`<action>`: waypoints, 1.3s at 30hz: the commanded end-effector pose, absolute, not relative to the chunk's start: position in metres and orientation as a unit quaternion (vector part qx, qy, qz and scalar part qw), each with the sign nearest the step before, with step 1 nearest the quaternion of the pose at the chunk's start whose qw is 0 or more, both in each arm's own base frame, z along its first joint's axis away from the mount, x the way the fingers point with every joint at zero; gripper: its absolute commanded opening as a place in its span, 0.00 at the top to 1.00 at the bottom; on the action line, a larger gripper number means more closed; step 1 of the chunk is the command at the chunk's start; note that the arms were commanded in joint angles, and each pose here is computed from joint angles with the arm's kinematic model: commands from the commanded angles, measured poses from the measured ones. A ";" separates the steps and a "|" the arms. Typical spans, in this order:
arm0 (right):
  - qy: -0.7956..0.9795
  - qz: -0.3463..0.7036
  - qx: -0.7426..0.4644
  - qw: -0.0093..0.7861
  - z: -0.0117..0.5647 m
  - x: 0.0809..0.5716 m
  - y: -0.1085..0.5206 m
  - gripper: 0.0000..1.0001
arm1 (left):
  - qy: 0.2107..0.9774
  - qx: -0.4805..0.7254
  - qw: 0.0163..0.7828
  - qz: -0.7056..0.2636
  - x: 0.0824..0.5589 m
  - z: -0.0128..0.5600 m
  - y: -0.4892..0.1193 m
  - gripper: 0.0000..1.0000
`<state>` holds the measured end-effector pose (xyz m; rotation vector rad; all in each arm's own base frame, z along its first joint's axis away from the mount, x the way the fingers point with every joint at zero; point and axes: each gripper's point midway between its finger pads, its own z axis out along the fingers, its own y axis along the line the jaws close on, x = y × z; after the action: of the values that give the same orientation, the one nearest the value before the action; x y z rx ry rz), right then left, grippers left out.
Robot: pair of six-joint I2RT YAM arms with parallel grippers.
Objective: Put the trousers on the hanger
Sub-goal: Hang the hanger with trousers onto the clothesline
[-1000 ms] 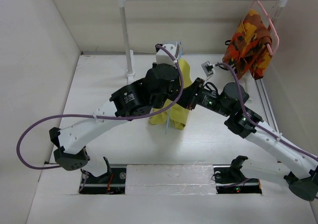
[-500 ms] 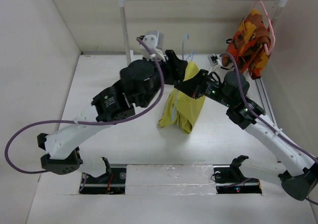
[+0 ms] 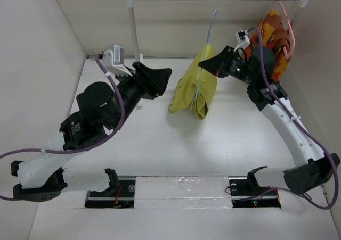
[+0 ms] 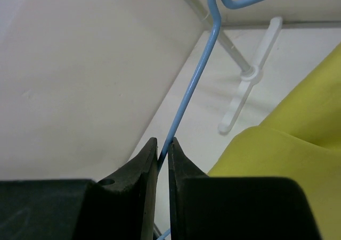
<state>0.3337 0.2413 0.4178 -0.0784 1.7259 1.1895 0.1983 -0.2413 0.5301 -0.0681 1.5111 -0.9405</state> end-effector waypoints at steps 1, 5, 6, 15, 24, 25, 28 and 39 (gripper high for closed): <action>0.598 0.493 -0.096 0.625 0.522 0.338 0.221 1.00 | 0.685 -0.041 0.606 -0.401 0.201 0.493 -0.248 0.56; 0.600 0.464 -0.081 0.647 0.530 0.372 0.208 1.00 | 0.710 -0.039 0.583 -0.393 0.199 0.456 -0.252 0.56; 0.600 0.454 -0.074 0.655 0.534 0.380 0.202 1.00 | 0.713 -0.039 0.578 -0.394 0.198 0.452 -0.252 0.56; 0.593 0.430 -0.043 0.679 0.548 0.435 0.162 1.00 | 0.746 -0.043 0.539 -0.389 0.191 0.398 -0.255 0.56; 0.614 0.412 -0.005 0.673 0.520 0.461 0.116 1.00 | 0.761 -0.048 0.527 -0.376 0.191 0.374 -0.253 0.56; 0.622 0.412 -0.001 0.666 0.510 0.464 0.112 1.00 | 0.763 -0.047 0.525 -0.375 0.191 0.370 -0.254 0.55; 0.631 0.408 0.007 0.659 0.496 0.464 0.108 0.96 | 0.765 -0.046 0.524 -0.371 0.192 0.368 -0.255 0.54; 0.677 0.344 0.008 0.651 0.467 0.450 0.083 0.31 | 0.772 -0.052 0.539 -0.333 0.198 0.364 -0.243 0.17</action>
<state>0.4705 0.0933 0.4153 0.1122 1.6635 0.8617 0.1953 -0.2499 0.3590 -0.1062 1.8525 -0.8201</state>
